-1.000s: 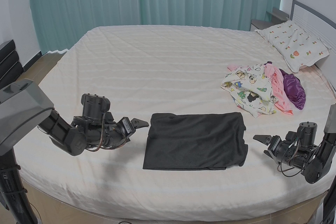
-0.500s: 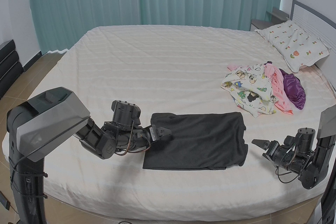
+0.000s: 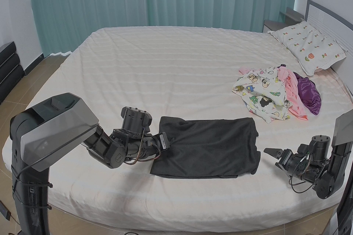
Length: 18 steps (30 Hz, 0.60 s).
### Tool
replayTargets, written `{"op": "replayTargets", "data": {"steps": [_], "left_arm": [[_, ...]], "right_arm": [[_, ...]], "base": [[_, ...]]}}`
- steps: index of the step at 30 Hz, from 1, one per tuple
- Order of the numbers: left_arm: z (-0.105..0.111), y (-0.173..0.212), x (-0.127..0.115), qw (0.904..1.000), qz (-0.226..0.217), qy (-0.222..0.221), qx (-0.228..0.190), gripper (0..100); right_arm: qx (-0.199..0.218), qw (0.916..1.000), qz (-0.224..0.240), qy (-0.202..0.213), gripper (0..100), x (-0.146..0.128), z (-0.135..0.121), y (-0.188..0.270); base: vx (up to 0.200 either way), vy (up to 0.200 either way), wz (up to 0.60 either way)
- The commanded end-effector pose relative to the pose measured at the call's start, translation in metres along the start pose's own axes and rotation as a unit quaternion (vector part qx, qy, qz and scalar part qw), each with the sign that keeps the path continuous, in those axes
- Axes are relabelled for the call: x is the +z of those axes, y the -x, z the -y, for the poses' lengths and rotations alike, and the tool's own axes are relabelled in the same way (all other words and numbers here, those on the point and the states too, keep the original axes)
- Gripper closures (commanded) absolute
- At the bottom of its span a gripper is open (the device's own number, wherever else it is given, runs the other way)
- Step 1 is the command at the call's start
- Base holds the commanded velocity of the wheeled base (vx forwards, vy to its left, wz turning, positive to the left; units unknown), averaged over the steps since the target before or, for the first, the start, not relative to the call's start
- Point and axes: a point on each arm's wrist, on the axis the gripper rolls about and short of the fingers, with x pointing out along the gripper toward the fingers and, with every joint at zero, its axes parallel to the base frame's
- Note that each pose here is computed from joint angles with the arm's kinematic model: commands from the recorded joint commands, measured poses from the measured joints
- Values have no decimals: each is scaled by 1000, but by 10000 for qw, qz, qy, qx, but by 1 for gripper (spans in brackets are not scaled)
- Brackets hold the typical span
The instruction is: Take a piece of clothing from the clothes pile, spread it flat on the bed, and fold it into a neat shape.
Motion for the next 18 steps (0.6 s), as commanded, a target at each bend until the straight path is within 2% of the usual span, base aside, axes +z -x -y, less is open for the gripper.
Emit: {"op": "replayTargets", "data": {"steps": [1, 12, 18], "left_arm": [[-5, 4, 0, 9998, 53, 30, 167, 100], [-18, 26, 17, 9987, 308, 199, 357, 100], [-30, 41, 15, 9976, 235, 335, 561, 100]], "right_arm": [[29, 10000, 24, 18, 0, 0, 0, 0], [19, 10000, 14, 14, 0, 0, 0, -1], [8, 10000, 3, 10, 0, 0, 1, -1]], "base": [[0, 0, 0], [0, 0, 0], [0, 0, 0]]}}
